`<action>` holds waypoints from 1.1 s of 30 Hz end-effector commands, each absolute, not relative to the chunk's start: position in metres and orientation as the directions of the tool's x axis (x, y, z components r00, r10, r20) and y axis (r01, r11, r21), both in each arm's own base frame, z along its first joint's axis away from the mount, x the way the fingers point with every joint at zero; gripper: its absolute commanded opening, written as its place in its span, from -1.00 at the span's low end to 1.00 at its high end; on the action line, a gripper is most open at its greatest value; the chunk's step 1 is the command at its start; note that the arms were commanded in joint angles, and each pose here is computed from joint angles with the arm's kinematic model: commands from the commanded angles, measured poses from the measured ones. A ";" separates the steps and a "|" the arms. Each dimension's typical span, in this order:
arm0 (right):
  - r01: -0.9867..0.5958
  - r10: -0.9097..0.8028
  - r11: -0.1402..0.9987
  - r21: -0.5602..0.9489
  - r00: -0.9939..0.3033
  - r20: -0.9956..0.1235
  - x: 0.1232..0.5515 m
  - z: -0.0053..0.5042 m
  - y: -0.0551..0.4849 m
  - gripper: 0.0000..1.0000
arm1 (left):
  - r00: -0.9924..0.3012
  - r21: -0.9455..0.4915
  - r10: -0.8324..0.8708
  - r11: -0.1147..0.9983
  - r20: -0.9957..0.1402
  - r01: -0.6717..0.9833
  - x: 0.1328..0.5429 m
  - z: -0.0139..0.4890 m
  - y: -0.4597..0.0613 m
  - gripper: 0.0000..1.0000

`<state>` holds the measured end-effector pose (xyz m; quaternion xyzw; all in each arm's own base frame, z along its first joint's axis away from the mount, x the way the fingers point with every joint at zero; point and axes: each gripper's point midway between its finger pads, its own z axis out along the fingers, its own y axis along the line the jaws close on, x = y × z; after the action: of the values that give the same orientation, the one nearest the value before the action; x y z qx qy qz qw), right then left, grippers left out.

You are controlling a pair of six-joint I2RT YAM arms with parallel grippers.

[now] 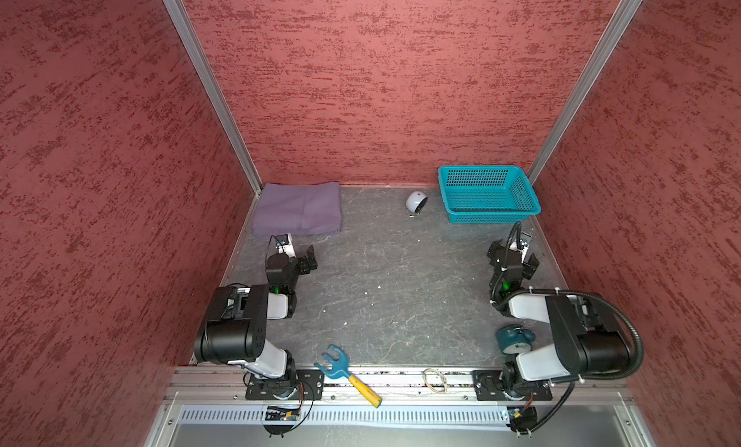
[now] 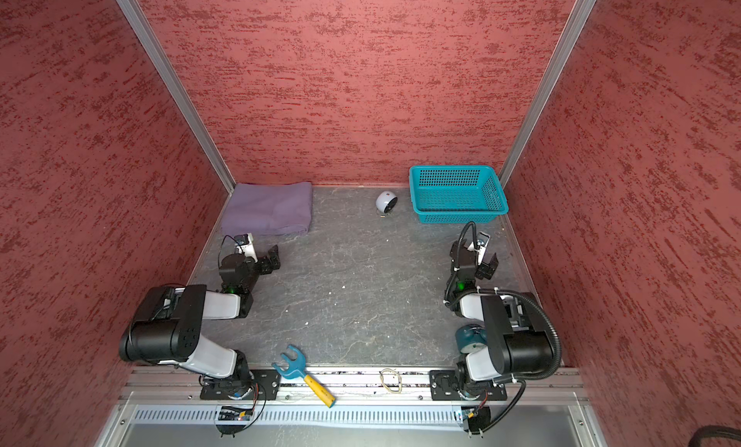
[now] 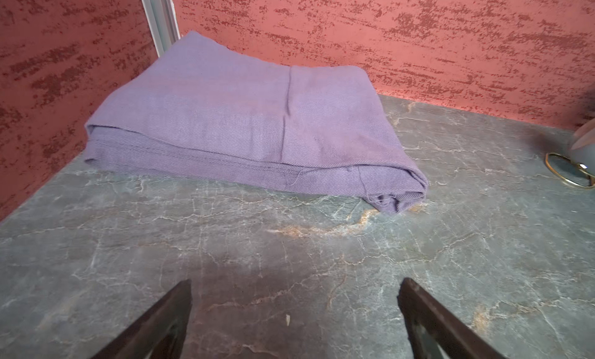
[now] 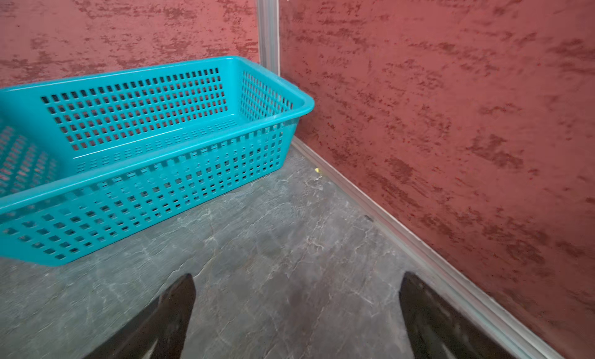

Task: Fold and stack the trousers
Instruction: Reset both arms

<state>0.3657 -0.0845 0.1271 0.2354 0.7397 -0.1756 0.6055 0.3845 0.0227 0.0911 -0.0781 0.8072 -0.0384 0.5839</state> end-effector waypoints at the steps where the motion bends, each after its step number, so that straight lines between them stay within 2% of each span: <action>1: 0.405 0.132 0.909 0.097 -0.059 -0.989 0.374 0.148 -0.066 0.98 | -0.234 -0.145 -0.142 0.989 -0.962 -0.001 0.396 0.116 0.014 0.99; 3: 0.295 0.118 0.951 0.094 -0.064 -0.991 0.378 0.146 -0.053 0.98 | -0.233 -0.147 -0.143 0.989 -0.962 0.000 0.396 0.116 0.014 0.99; 4: 0.232 0.117 0.968 0.090 -0.106 -0.987 0.383 0.136 -0.045 0.97 | -0.233 -0.147 -0.142 0.989 -0.962 0.002 0.396 0.117 0.014 0.99; 5: 0.202 0.102 0.976 0.085 -0.073 -0.992 0.386 0.137 -0.043 0.98 | -0.233 -0.146 -0.142 0.989 -0.962 0.001 0.395 0.116 0.014 0.99; 7: 0.204 0.126 0.974 0.101 -0.112 -0.986 0.386 0.132 -0.045 0.98 | -0.233 -0.146 -0.142 0.989 -0.962 0.001 0.396 0.116 0.014 0.99; 15: 0.204 0.119 0.974 0.098 -0.091 -0.989 0.385 0.135 -0.046 0.98 | -0.238 -0.140 -0.138 0.990 -0.961 -0.008 0.397 0.116 0.014 0.99; 20: 0.184 0.103 0.979 0.084 -0.093 -0.990 0.385 0.135 -0.041 0.98 | -0.255 -0.074 -0.080 0.997 -0.964 -0.034 0.401 0.114 0.007 0.99; 33: 0.168 0.095 0.983 0.077 -0.102 -0.990 0.387 0.134 -0.038 0.98 | -0.262 -0.086 -0.089 0.996 -0.961 -0.020 0.402 0.113 0.007 0.99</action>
<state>0.3850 -0.0426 0.1239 0.1074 0.7529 -0.0289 0.6487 0.3989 0.0040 0.1103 -0.0371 0.7950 -0.0380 0.6043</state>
